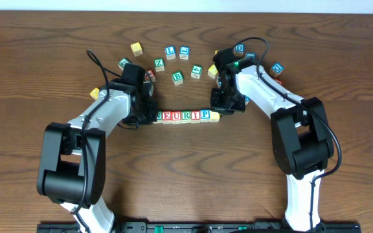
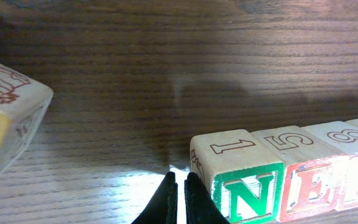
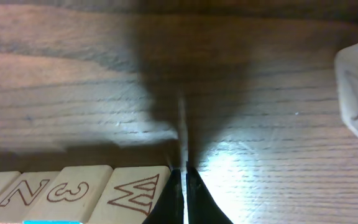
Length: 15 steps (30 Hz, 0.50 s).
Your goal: Spell out NEURIPS
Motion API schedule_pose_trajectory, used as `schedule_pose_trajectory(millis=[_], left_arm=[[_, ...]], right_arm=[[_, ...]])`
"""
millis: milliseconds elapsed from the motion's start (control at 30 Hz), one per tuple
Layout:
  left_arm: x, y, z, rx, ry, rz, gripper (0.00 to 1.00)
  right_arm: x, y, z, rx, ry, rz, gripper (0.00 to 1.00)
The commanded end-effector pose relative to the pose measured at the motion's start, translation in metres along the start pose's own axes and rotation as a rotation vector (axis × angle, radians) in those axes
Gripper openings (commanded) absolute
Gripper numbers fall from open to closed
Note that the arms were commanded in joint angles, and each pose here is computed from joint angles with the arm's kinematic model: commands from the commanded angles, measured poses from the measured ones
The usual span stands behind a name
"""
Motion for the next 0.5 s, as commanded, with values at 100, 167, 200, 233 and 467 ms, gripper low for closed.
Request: schedule_pose_trajectory(millis=[100,167,200,233,467], left_arm=[[0.0065,-0.0091,-0.0145,0.068,0.033,0.032,0.07],[0.0058,-0.0091,-0.0148,0.070,0.039,0.029,0.07],[0.0055,-0.0091,-0.0150,0.071,0.042,0.027,0.08],[0.0053,-0.0091,-0.0151,0.071,0.042,0.025,0.07],[0.0008,-0.0090,-0.0169,0.083,0.053,-0.001,0.08]], right_arm=[[-0.0027,0.0120,0.0167,-0.080,-0.006,-0.036,0.01],[-0.0041,0.0121,0.0170,-0.084,-0.010,-0.043,0.01],[-0.0049,0.0122,0.0174,-0.086,-0.010,-0.048,0.01],[-0.0056,0.0123,0.0177,-0.088,-0.017,-0.052,0.01],[-0.0109,0.0128,0.0201,-0.103,-0.039,-0.083,0.01]])
Point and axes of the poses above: each gripper's point midway between its finger pads, its own y axis back along the fingers, its own z axis along the line the jaws close on, x = y × z, the point moved 8 cm from there along y, back along the fingers, and after that the axes turned 8 degrees about y, right-handed, at the moved point
